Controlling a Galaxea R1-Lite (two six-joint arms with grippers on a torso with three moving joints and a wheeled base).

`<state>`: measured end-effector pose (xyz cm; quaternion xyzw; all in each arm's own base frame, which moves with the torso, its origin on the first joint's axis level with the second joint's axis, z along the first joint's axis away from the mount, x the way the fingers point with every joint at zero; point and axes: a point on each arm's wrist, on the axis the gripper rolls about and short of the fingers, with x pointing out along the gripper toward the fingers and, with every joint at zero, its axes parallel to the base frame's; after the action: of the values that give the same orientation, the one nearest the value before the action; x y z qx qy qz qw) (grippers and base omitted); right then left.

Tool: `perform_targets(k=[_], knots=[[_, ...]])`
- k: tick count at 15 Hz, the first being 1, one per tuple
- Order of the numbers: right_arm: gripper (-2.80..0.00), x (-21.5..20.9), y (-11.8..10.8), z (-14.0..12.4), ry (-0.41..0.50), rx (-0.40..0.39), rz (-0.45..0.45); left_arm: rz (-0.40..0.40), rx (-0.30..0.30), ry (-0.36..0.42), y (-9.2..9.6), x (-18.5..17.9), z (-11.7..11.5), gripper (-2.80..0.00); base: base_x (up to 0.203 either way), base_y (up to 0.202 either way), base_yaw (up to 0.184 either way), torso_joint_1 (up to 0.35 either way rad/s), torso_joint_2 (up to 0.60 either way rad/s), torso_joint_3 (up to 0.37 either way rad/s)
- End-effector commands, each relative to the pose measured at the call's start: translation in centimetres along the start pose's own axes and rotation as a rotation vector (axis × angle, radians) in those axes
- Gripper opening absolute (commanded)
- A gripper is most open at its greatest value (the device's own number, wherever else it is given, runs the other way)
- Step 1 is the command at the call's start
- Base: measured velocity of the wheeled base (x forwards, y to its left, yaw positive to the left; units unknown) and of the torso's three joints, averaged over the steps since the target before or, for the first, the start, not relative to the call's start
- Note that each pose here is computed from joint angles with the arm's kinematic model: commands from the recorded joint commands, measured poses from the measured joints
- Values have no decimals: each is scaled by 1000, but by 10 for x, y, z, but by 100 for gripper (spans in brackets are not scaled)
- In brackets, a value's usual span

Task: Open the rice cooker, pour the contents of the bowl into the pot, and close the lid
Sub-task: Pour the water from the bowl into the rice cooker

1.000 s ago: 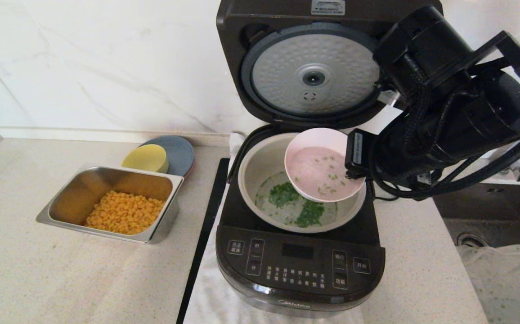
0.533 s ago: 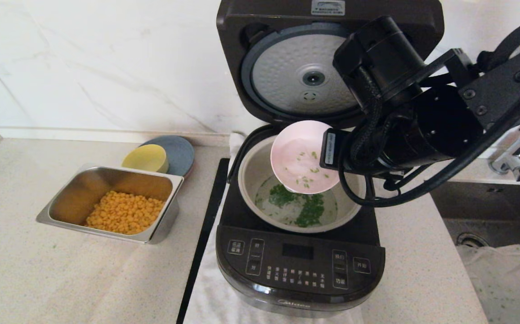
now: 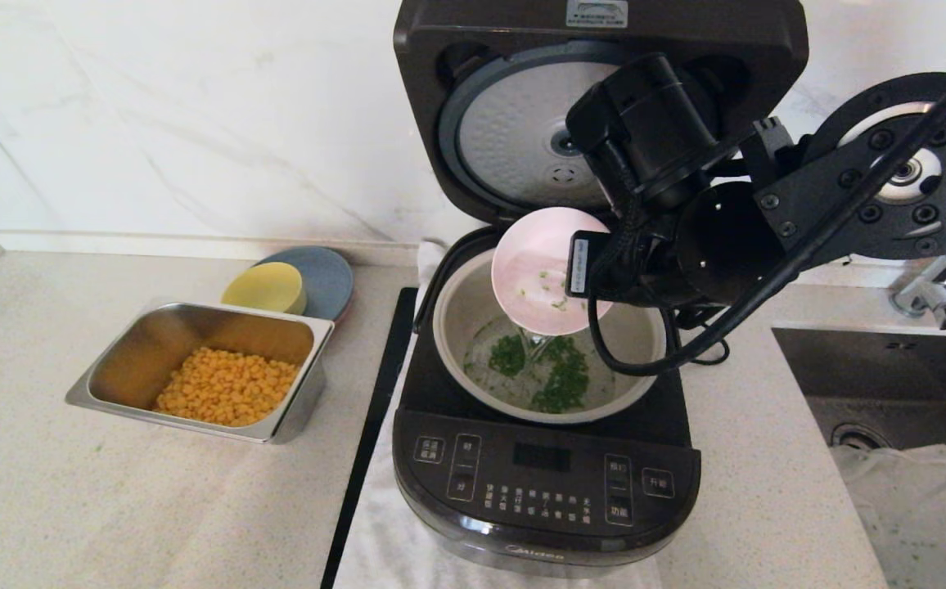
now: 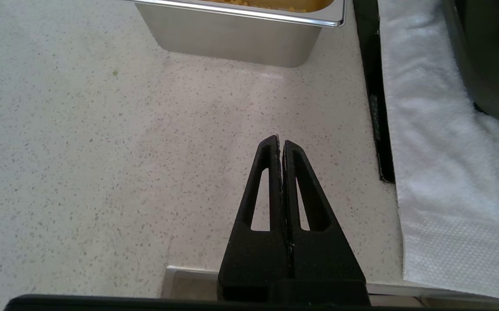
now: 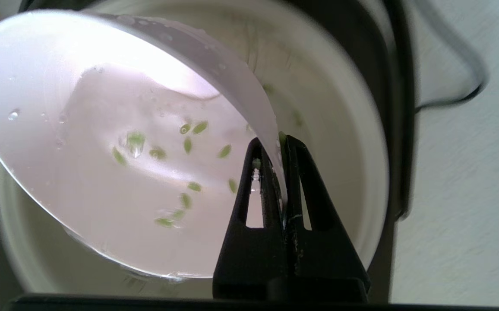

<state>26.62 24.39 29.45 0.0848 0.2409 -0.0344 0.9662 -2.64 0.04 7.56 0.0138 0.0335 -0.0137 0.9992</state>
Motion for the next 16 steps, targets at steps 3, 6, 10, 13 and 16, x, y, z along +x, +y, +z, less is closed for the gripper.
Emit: perform_targets(k=[3, 6, 10, 13, 16], knots=[[-280, -7, 22, -14, -95, -97, -57, 1, 0, -1, 0, 0, 0, -280, 0, 0, 0, 0, 0, 0], [-280, -7, 36, -19, -191, -128, -114, -1, 0, 0, 0, 0, 0, -280, 0, 0, 0, 0, 0, 0], [-280, -9, 49, -23, -257, -180, -141, 0, 0, 0, 0, 0, 0, -280, 0, 0, 0, 0, 0, 0], [-280, -7, 51, -25, -288, -178, -162, 0, 0, 0, 0, 0, 0, -280, 0, 0, 0, 0, 0, 0], [-280, -2, 52, -30, -322, -145, -185, 0, 0, 0, 0, 0, 0, -280, 0, 0, 0, 0, 0, 0]])
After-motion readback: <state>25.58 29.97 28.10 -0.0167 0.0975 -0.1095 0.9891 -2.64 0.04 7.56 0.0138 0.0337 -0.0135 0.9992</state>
